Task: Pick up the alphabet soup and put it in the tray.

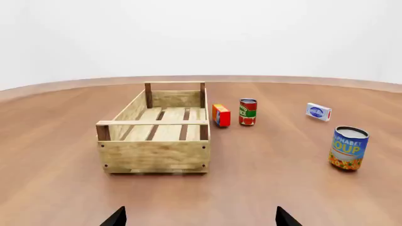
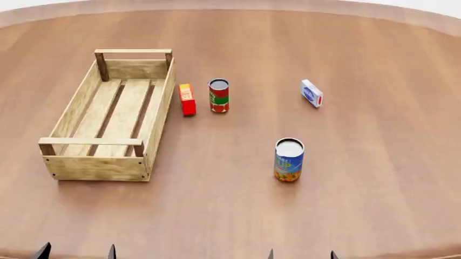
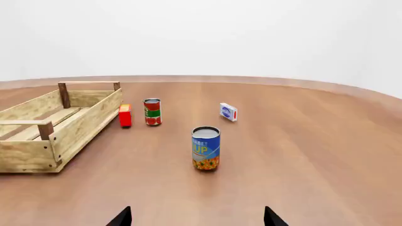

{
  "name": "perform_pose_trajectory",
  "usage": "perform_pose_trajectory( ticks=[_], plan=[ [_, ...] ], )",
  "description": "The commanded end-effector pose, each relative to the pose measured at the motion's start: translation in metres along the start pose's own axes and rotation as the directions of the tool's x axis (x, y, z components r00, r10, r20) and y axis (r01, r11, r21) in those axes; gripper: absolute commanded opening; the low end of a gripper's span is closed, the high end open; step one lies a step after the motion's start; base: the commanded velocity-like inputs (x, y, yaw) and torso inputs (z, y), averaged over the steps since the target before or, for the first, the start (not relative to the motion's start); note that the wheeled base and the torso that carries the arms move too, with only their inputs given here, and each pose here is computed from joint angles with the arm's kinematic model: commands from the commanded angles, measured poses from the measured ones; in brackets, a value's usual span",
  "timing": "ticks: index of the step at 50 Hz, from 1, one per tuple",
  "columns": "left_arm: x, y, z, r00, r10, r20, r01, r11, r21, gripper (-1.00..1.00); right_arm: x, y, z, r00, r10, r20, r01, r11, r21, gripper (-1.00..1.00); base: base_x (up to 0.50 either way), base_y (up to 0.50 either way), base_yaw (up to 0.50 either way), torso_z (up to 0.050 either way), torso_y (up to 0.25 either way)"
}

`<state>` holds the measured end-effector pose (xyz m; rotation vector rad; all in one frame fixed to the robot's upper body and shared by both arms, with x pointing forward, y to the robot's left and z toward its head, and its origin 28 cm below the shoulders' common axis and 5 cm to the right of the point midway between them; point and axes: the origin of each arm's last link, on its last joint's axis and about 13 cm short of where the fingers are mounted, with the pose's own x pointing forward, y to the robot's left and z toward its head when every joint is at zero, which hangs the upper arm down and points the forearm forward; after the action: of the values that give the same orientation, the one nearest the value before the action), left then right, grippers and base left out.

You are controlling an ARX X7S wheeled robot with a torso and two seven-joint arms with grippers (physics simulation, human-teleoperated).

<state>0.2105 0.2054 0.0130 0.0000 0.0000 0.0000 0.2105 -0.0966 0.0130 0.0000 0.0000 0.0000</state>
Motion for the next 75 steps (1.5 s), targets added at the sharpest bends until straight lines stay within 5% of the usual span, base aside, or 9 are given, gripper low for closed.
perform_pose_trajectory(
  ticks=[1, 3, 40, 75],
  plan=[
    [0.0009, 0.0004, -0.0009, 1.0, 0.007, -0.007, -0.007, 1.0, -0.001, 1.0, 0.001, 0.0002, 0.0006, 1.0, -0.008, 0.001, 0.008, 1.0, 0.009, 1.0, 0.0, 0.0, 0.0, 0.0, 0.0],
    [0.0016, 0.0, -0.0012, 1.0, 0.007, -0.018, -0.007, 1.0, -0.013, 1.0, 0.0024, 0.0, -0.0018, 1.0, -0.009, 0.0, 0.009, 0.999, -0.044, 1.0, 0.0, 0.0, 0.0, 0.0, 0.0],
    [0.0014, -0.0003, -0.0012, 1.0, -0.014, -0.028, 0.014, 1.0, -0.019, 1.0, 0.0023, 0.0036, -0.0012, 0.999, 0.025, 0.023, -0.024, 0.998, -0.051, 1.0, 0.37, 0.39, 0.0, 0.0, 0.0],
    [0.0014, -0.0011, -0.003, 0.999, -0.023, -0.041, 0.022, 0.999, -0.025, 1.0, 0.0033, 0.0039, -0.0028, 1.0, 0.024, 0.008, -0.024, 0.998, -0.053, 1.0, 0.5, 0.12, 0.0, 0.0, 0.0]
  ],
)
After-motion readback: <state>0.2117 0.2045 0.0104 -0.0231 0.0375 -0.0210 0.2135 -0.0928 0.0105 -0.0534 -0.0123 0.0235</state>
